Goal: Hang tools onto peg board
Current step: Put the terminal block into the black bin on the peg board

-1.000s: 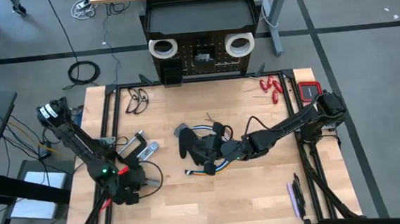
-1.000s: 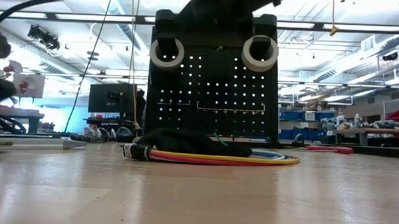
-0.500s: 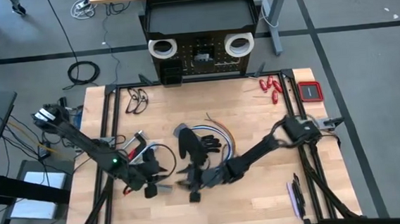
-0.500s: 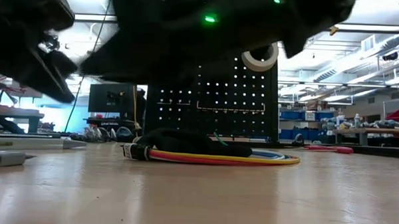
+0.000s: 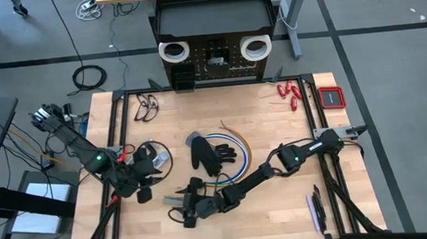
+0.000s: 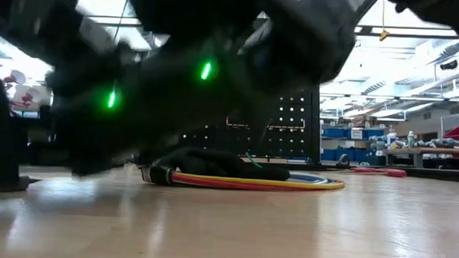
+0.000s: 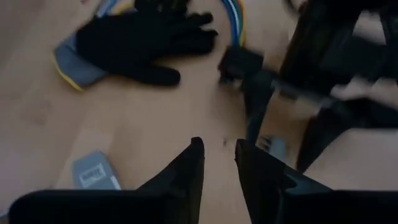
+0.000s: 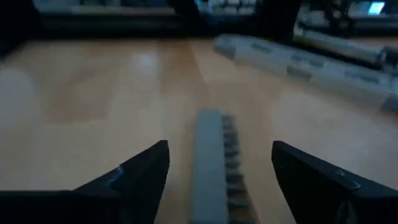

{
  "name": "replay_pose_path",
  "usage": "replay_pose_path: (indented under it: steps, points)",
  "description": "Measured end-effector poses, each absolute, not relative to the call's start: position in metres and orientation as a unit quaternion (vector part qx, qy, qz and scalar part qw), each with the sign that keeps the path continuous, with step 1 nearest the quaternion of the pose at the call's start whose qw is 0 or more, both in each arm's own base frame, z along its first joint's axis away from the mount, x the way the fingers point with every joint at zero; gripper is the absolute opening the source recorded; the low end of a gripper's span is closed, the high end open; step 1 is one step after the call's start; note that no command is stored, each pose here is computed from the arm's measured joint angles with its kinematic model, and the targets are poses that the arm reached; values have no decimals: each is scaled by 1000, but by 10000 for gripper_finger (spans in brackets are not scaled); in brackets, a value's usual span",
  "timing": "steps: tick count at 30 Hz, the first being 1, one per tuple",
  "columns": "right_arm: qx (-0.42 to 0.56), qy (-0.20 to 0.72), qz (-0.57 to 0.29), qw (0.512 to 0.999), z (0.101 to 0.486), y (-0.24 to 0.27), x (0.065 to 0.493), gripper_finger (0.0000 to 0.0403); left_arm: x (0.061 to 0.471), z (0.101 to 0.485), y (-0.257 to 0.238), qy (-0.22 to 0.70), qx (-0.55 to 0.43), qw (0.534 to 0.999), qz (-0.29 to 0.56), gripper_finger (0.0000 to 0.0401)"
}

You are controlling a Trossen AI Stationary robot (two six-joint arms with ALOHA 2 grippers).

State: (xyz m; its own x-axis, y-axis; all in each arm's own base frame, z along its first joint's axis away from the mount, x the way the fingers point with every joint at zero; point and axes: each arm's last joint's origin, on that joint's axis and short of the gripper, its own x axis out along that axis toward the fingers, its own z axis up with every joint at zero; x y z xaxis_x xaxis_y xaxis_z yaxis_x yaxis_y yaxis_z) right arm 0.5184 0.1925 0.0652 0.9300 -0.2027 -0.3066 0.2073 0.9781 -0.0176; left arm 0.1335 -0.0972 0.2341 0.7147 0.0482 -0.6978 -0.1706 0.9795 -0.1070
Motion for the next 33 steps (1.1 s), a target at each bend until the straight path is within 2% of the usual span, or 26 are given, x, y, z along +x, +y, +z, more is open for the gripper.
replay_pose_path:
  steps: [7, 19, 23, 33]
  points:
    - [35, 199, -126, 971, 56, 184, 522, 266, 135, 233, -96, 351, -70, 929, 96, 101]
    - [72, 260, -93, 959, 48, 181, 518, 165, 149, 238, -107, 298, -98, 946, 79, 101]
    - [72, 262, -87, 958, 50, 181, 518, 136, 152, 247, -112, 250, -89, 962, 62, 101]
    - [-7, 273, -39, 961, 103, 179, 515, 141, 133, 285, -113, 113, -50, 992, 41, 102]
